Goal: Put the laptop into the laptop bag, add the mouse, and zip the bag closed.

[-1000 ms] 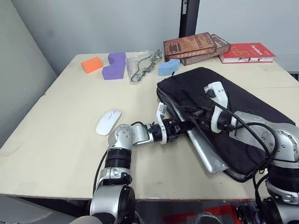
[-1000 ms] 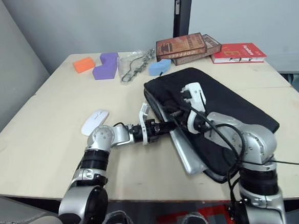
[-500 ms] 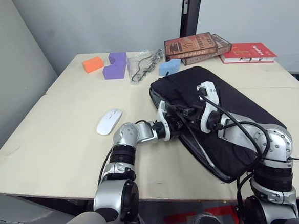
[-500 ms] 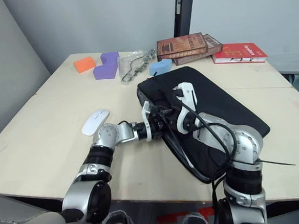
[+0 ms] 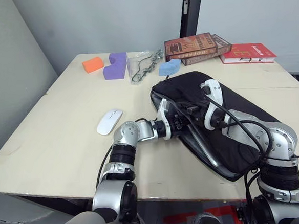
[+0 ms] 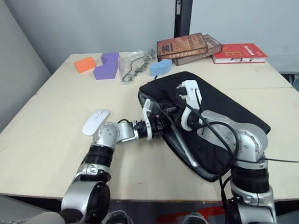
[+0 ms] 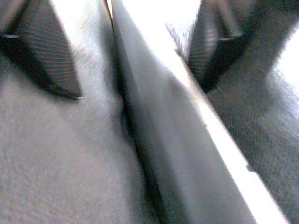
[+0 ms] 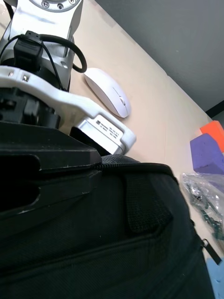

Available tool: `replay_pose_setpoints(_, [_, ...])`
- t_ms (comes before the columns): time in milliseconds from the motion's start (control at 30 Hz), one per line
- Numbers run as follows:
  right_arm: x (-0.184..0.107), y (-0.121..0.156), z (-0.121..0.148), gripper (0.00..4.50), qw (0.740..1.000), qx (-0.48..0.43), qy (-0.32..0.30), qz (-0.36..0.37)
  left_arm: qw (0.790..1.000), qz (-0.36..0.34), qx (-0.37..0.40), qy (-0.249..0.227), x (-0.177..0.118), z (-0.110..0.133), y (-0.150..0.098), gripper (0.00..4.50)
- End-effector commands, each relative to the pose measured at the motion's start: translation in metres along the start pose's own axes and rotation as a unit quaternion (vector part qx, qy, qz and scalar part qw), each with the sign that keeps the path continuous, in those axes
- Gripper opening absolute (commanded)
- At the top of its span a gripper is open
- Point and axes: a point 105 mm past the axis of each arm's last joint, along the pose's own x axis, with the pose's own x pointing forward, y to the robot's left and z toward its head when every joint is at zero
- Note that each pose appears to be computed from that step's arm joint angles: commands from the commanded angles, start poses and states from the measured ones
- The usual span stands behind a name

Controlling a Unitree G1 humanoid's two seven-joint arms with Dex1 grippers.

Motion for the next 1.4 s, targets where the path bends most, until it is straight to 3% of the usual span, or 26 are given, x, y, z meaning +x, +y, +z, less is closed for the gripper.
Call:
replay_pose_setpoints(33, [0.0, -0.004, 0.003, 0.0, 1.0, -0.004, -0.008, -0.006, 0.998, -0.044, 0.034, 0.009, -0.001, 0.001, -0.023, 4.47])
replay_pose_setpoints(200, [0.0, -0.008, 0.007, 0.0, 1.0, -0.007, -0.013, -0.009, 0.998, -0.027, 0.054, 0.018, -0.014, -0.003, -0.019, 4.47])
replay_pose_setpoints(600, [0.003, -0.007, 0.012, 0.0, 1.0, -0.011, -0.018, -0.001, 0.995, -0.019, 0.063, 0.078, -0.008, -0.026, -0.016, 4.47])
replay_pose_setpoints(700, [0.003, -0.006, 0.013, 0.0, 1.0, -0.012, -0.02, 0.0, 0.994, -0.011, 0.072, 0.087, -0.007, -0.029, -0.012, 3.65])
replay_pose_setpoints(1033, [0.004, 0.001, 0.016, 0.0, 0.999, -0.013, -0.025, 0.017, 0.992, -0.021, 0.082, 0.098, 0.002, -0.032, -0.014, 0.19])
replay_pose_setpoints(1400, [0.012, 0.019, 0.012, 0.0, 0.999, -0.002, -0.024, 0.046, 0.989, -0.052, 0.108, 0.092, 0.024, -0.025, -0.024, 0.16])
